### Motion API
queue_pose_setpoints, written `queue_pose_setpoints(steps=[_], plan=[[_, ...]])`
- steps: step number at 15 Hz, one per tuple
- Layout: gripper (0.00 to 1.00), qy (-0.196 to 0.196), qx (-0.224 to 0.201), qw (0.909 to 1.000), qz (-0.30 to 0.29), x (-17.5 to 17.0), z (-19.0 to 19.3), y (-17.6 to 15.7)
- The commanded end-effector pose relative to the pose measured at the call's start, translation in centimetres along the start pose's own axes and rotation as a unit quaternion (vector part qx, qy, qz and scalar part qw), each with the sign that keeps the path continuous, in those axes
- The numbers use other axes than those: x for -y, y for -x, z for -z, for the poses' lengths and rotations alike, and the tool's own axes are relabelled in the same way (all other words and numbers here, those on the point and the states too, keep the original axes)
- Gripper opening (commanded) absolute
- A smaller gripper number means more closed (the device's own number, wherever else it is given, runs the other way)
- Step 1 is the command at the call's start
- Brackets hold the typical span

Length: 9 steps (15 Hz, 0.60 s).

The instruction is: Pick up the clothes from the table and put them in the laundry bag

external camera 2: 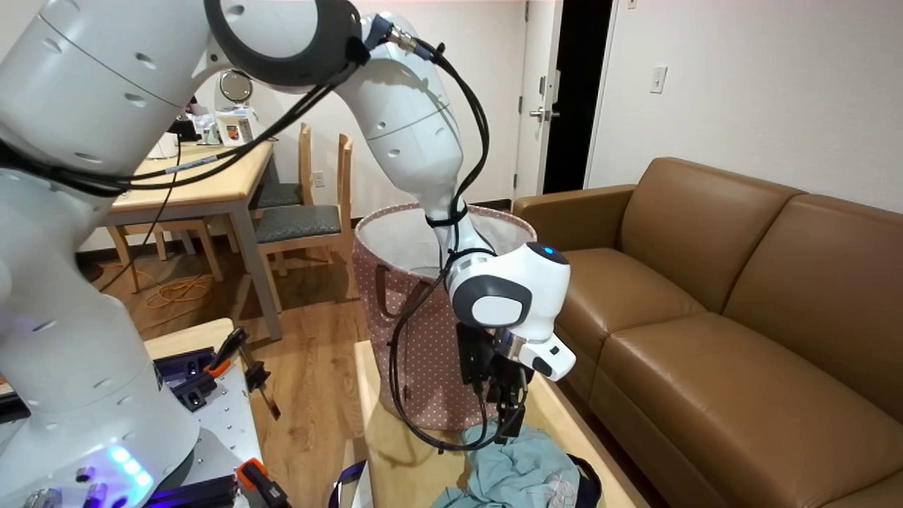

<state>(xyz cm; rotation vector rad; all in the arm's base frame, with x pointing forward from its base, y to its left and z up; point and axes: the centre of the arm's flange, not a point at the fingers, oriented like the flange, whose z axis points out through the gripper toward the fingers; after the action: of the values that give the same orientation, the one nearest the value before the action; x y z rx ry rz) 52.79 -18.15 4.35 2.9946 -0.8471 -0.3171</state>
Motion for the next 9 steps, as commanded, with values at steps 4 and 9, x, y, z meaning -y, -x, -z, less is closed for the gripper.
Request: queue_pose_setpoints(steps=[4,9], plan=[[1.00,-0.025,0.011,0.9990,-0.035,-4.5,-8.3,-5.0],[1.00,-0.023,-0.033,0.9984,-0.041,-5.1,-11.4,-7.2]])
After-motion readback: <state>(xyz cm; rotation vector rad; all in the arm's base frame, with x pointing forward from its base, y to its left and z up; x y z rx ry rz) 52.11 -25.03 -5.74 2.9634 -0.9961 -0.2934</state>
